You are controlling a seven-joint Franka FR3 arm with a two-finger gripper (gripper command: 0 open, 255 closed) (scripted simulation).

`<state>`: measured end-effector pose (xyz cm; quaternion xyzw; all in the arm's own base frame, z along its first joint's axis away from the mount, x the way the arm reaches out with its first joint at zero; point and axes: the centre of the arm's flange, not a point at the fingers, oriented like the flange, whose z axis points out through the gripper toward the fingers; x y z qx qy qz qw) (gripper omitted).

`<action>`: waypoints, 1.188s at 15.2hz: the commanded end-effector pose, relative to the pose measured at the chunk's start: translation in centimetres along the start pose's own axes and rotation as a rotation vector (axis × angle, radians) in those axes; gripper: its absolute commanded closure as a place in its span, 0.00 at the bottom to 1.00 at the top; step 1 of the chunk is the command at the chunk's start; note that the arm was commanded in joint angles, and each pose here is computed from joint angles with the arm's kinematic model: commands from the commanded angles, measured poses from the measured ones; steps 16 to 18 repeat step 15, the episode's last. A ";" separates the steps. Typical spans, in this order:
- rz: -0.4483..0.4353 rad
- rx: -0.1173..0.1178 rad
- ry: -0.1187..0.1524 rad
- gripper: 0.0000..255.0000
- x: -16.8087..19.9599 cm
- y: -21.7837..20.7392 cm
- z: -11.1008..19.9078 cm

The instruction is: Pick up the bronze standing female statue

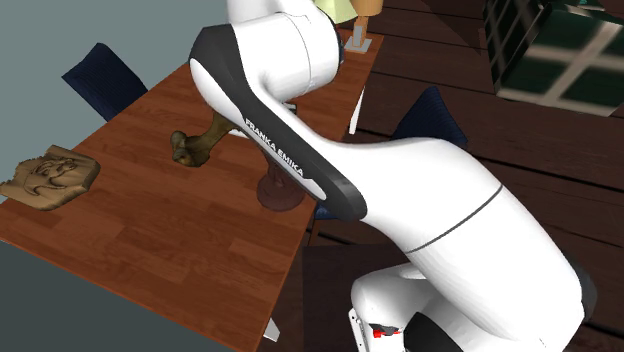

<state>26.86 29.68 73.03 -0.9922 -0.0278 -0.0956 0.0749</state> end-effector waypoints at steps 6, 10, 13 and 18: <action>0.000 0.001 0.002 1.00 0.7 -0.6 -3.5; 0.000 0.001 0.002 1.00 1.1 -0.9 -5.6; 0.000 0.001 0.002 1.00 1.4 -1.1 -7.1; 0.000 0.001 0.002 1.00 1.4 -1.1 -7.2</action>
